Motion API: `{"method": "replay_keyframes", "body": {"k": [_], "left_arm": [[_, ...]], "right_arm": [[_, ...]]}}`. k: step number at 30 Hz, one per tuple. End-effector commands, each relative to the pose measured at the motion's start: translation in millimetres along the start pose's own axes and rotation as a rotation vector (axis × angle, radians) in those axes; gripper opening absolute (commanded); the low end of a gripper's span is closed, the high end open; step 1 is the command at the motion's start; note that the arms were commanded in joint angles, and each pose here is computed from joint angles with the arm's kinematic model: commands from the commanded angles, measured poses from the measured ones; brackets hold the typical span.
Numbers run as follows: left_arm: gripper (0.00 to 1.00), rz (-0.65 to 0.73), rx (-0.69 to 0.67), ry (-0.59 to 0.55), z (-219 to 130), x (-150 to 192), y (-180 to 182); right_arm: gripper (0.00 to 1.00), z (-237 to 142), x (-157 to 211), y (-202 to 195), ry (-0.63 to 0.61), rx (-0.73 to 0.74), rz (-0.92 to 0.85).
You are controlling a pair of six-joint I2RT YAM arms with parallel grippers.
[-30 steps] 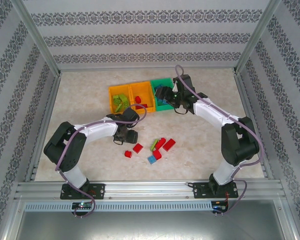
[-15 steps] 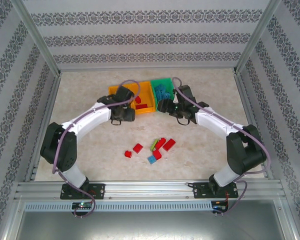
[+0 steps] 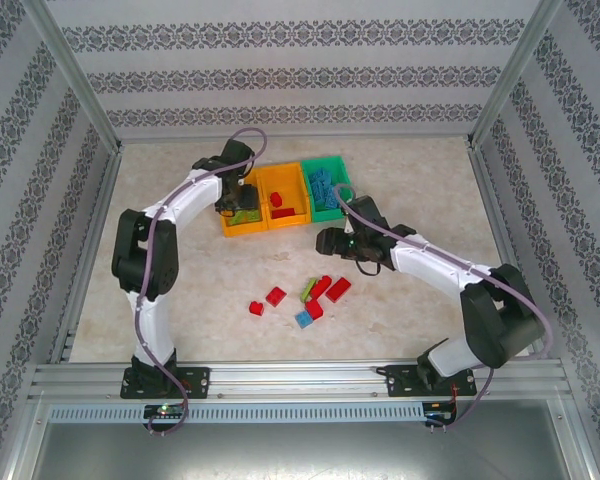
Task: Sort the legos into containers by color
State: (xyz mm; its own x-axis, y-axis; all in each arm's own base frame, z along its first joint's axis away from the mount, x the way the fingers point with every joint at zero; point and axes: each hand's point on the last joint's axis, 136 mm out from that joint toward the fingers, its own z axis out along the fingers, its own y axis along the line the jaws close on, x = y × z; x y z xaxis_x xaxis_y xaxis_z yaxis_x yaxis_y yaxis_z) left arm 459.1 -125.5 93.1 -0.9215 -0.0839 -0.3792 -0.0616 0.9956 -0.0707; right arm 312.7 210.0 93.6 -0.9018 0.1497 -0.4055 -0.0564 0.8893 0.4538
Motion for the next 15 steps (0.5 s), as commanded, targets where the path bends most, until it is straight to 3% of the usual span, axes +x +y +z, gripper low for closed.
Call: {"method": "replay_keyframes", "body": {"k": [1, 7, 8, 9, 15], "left_arm": [[0.64, 0.018, -0.004, 0.030, -2.8, -2.4, 2.3], [0.82, 0.001, -0.014, 0.030, -3.3, -0.5, 4.7], [0.88, -0.004, -0.013, 0.027, -5.7, 0.0, 5.0], [1.00, -0.008, -0.008, 0.025, -6.9, 0.9, 4.7], [0.99, -0.032, 0.033, -0.011, -19.4, 2.9, 1.8]], "right_arm": [[0.70, -4.2, 14.2, -14.5, 0.014, 0.061, -0.023], [0.71, -11.3, 33.4, -23.2, 0.068, 0.113, -0.039], [0.71, -13.1, 37.6, -22.5, 0.080, 0.122, -0.046], [0.71, -15.1, 41.3, -20.4, 0.089, 0.126, -0.053], [0.70, -18.3, 59.4, -9.2, 0.141, 0.147, -0.103]]}}
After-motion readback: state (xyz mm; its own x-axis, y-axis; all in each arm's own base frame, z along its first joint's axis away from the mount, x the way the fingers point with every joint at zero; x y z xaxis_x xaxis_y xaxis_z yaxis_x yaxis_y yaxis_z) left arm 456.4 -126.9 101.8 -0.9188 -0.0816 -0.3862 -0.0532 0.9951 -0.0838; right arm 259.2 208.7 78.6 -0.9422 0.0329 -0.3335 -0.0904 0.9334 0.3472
